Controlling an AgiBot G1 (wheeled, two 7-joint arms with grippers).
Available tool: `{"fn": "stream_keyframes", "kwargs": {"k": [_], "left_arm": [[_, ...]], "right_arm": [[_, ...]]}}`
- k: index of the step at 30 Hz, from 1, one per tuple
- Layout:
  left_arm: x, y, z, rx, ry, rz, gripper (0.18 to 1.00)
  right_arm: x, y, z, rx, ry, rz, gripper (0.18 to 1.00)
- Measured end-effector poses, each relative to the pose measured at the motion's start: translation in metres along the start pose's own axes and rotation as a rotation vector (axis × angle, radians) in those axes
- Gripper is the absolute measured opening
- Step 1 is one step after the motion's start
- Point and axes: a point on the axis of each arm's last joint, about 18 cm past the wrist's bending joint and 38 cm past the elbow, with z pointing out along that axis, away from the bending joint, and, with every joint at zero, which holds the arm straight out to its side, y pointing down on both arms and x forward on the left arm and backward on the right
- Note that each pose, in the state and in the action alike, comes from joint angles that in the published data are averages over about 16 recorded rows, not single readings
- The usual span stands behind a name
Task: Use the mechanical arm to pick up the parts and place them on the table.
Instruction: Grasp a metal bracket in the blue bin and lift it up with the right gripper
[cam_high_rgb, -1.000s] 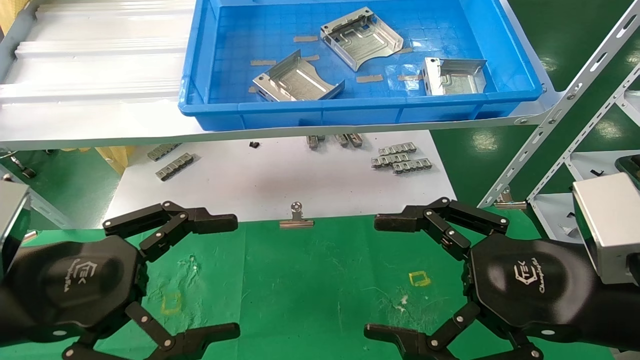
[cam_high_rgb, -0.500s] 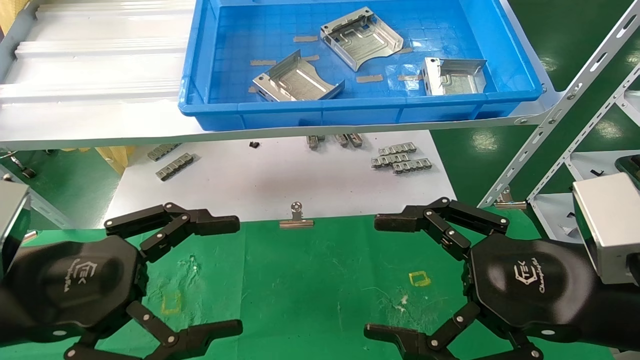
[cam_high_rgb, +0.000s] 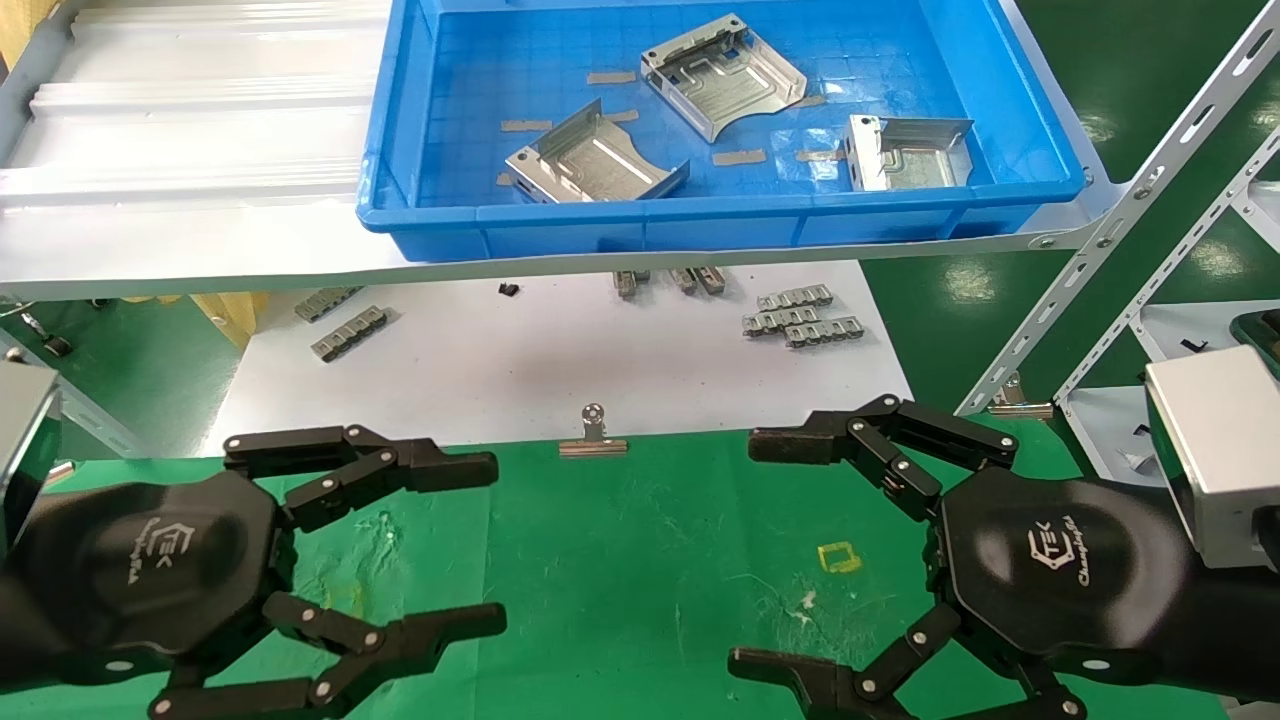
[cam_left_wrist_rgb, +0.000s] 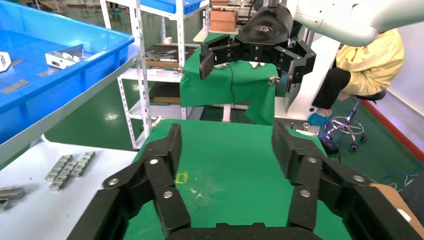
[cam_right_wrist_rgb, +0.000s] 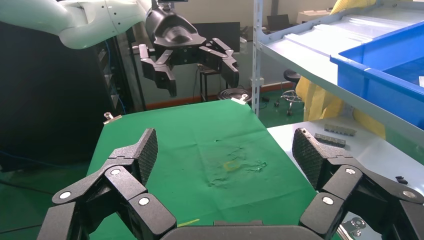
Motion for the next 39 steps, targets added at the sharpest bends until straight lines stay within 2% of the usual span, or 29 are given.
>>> {"fn": "stream_keyframes", "kwargs": {"k": [7, 13, 17, 23, 30, 34, 39], "left_arm": [[0.000, 0.000, 0.000, 0.000, 0.000, 0.000, 0.599], [0.000, 0.000, 0.000, 0.000, 0.000, 0.000, 0.456], [0.000, 0.000, 0.000, 0.000, 0.000, 0.000, 0.367], [0.000, 0.000, 0.000, 0.000, 0.000, 0.000, 0.275], [0.000, 0.000, 0.000, 0.000, 0.000, 0.000, 0.217], [0.000, 0.000, 0.000, 0.000, 0.000, 0.000, 0.200], [0.000, 0.000, 0.000, 0.000, 0.000, 0.000, 0.192]], "right_arm": [[0.004, -0.004, 0.001, 0.004, 0.009, -0.017, 1.001], [0.029, -0.017, 0.009, 0.014, 0.059, -0.070, 1.001], [0.064, -0.030, 0.020, 0.004, 0.132, -0.110, 1.001], [0.137, -0.057, 0.047, -0.038, 0.283, -0.140, 1.001], [0.215, -0.083, 0.090, -0.142, 0.459, -0.134, 1.001], [0.245, -0.091, 0.115, -0.205, 0.535, -0.126, 1.001], [0.267, -0.090, 0.140, -0.280, 0.605, -0.118, 1.000]]}}
